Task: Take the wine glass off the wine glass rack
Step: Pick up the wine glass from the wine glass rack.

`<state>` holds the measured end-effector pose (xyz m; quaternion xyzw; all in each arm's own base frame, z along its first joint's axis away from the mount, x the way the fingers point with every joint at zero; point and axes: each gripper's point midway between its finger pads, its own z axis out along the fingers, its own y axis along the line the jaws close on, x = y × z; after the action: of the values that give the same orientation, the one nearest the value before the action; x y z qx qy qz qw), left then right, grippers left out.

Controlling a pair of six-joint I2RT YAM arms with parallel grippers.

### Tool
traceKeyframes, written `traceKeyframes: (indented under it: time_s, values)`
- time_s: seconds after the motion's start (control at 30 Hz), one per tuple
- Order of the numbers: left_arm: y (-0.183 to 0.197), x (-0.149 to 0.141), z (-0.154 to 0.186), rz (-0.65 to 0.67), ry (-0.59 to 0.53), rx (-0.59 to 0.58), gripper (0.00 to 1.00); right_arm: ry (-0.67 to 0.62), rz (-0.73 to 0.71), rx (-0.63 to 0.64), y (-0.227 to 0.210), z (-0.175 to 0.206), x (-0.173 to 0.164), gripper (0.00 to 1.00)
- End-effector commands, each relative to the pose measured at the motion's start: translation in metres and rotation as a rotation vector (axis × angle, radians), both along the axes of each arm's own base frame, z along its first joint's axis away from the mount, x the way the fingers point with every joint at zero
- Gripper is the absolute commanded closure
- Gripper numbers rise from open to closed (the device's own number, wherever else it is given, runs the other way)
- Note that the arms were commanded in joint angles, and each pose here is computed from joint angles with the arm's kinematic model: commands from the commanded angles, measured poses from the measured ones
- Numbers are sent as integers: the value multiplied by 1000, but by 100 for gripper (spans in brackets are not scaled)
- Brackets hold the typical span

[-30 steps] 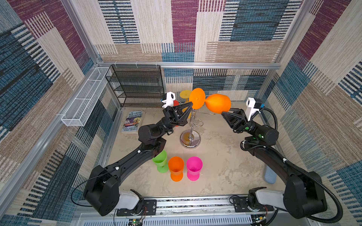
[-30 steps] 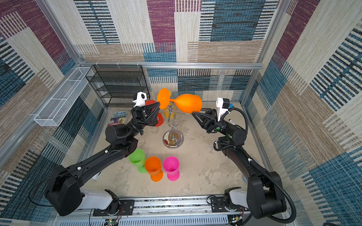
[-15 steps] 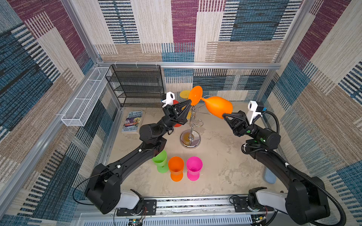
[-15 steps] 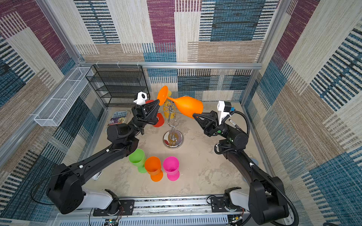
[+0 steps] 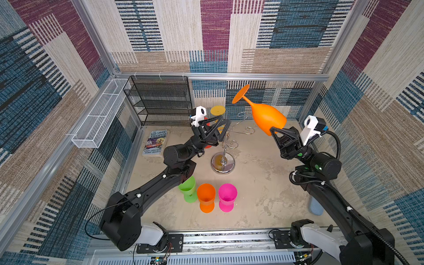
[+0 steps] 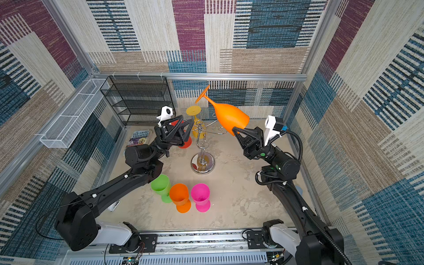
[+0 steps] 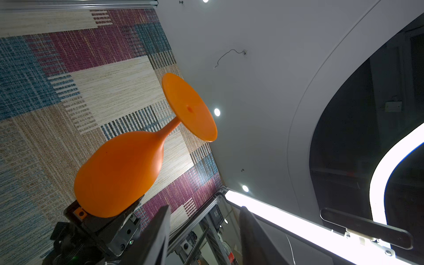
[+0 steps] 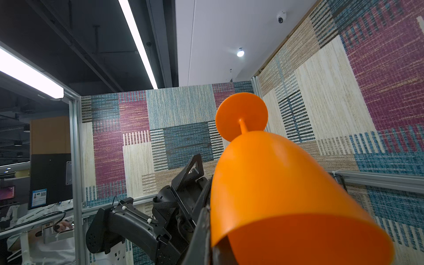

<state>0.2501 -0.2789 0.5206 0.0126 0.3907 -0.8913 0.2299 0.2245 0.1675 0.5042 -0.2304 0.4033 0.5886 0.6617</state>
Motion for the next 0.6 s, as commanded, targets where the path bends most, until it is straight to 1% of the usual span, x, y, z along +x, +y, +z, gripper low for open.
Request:
traceKeyframes:
  time_s: [0.0, 0.1, 0.17, 0.23, 0.3, 0.4, 0.47, 0.57]
  values:
    - [2, -18, 12, 15, -136, 3, 44, 99, -98, -23, -4, 8, 20, 100]
    - [-4, -29, 13, 0, -208, 51, 41, 199, -238, -85, -11, 16, 38, 100]
    - [-9, -34, 11, 7, -246, 115, 40, 267, -362, -124, -23, 19, 46, 100]
    - [-13, -40, 9, 42, -299, 211, 40, 358, -510, -163, -41, 15, 55, 100]
    - [-14, -44, 7, 104, -346, 311, 40, 446, -630, -198, -58, 5, 61, 100]
    - [-9, -48, 1, 216, -394, 467, 40, 534, -738, -240, -77, -13, 58, 100]
    - [0, -53, 3, 289, -425, 527, 40, 596, -786, -266, -86, -30, 56, 100]
    - [15, -62, 4, 378, -474, 587, 40, 692, -863, -306, -100, -57, 52, 100]
